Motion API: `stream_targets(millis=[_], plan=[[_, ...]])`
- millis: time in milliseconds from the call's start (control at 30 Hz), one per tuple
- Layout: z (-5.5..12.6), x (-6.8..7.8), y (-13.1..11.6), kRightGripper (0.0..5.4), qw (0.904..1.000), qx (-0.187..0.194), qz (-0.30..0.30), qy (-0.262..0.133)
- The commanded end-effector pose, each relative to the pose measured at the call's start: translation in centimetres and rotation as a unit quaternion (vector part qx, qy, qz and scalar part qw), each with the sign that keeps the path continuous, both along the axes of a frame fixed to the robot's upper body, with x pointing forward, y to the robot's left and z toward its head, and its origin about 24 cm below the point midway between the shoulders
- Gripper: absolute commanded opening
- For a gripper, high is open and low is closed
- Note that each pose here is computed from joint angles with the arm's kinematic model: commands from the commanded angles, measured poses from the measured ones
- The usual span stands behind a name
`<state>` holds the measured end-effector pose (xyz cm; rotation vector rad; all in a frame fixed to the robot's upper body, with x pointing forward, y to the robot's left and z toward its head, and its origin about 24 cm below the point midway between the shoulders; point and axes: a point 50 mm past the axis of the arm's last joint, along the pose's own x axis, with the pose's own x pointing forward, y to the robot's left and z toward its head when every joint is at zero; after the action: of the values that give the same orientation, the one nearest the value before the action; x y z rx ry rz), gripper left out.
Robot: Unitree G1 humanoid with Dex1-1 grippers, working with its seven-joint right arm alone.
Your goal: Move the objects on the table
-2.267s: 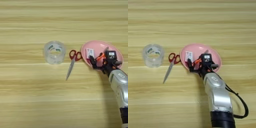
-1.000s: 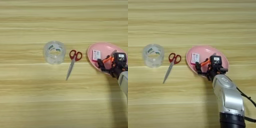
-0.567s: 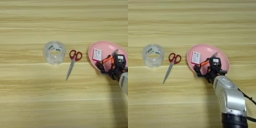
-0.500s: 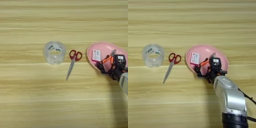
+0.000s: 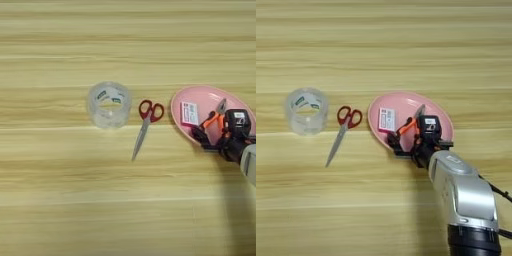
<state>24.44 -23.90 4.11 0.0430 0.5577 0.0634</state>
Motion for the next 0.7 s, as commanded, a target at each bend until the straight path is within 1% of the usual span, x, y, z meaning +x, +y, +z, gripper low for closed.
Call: stream_targets(millis=[33, 100, 133, 233, 467, 700], plan=[[0.40, 0.58, 0.16, 5.08, 0.9998, 0.020, 0.009, -0.001], [0.22, 0.50, 0.25, 4.82, 0.9993, 0.035, 0.010, 0.007], [0.12, 0.47, 0.29, 4.78, 0.9990, 0.041, 0.011, 0.011], [-0.05, 0.44, 0.41, 4.48, 0.9984, 0.052, 0.013, 0.020], [0.13, 0.56, 0.60, 3.85, 0.9983, 0.049, 0.022, 0.021], [-0.08, 0.55, 0.95, 3.49, 0.9980, 0.047, 0.033, 0.027]])
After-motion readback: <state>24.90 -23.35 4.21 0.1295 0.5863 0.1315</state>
